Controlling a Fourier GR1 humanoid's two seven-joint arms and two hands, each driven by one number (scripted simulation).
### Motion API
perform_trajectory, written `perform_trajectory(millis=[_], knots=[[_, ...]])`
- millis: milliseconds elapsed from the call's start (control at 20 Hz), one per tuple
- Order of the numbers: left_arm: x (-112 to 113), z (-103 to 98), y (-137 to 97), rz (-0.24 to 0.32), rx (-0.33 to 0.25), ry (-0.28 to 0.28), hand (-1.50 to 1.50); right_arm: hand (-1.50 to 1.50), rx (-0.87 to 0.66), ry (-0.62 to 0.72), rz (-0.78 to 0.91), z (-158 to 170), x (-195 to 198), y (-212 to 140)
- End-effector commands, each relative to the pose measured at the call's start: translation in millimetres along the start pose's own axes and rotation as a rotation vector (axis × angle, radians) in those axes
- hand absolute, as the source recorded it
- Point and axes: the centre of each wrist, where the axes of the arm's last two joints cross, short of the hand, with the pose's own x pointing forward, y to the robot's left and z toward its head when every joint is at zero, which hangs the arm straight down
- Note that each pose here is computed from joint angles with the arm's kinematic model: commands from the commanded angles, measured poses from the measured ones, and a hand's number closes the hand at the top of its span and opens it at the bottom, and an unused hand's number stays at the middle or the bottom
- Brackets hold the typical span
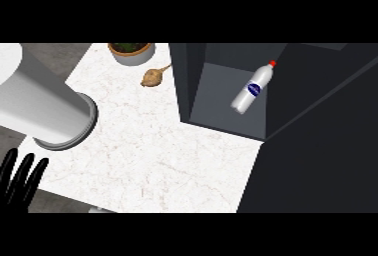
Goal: Pick up the bottled water, place it into the cabinet and close the cabinet
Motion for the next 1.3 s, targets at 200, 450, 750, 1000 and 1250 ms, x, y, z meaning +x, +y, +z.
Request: perform_trajectory(millis=[200, 450, 750, 1000, 1250], knots=[[3.8, -0.5, 6.5, -0.003, -0.025, 0.018, -1.50, 1.50, 0.283, 0.004, 0.119, -23.4, 13.7, 2.0], [8.1, -5.3, 13.6, -0.011, -0.021, 0.010, -1.50, 1.50, 0.304, 0.025, 0.138, -31.1, 11.7, -1.2], [12.1, -5.2, 16.3, -0.020, -0.036, 0.019, -1.50, 1.50, 0.322, 0.024, 0.183, -41.4, 12.4, -6.3], [12.2, -5.9, 17.4, 0.000, -0.035, 0.009, -1.50, 1.50, 0.291, 0.000, 0.135, -47.2, 8.2, -8.3], [16.0, -9.3, 21.9, -0.016, -0.037, -0.004, -1.50, 1.50, 0.341, 0.002, 0.014, -48.7, -3.4, -3.0]])
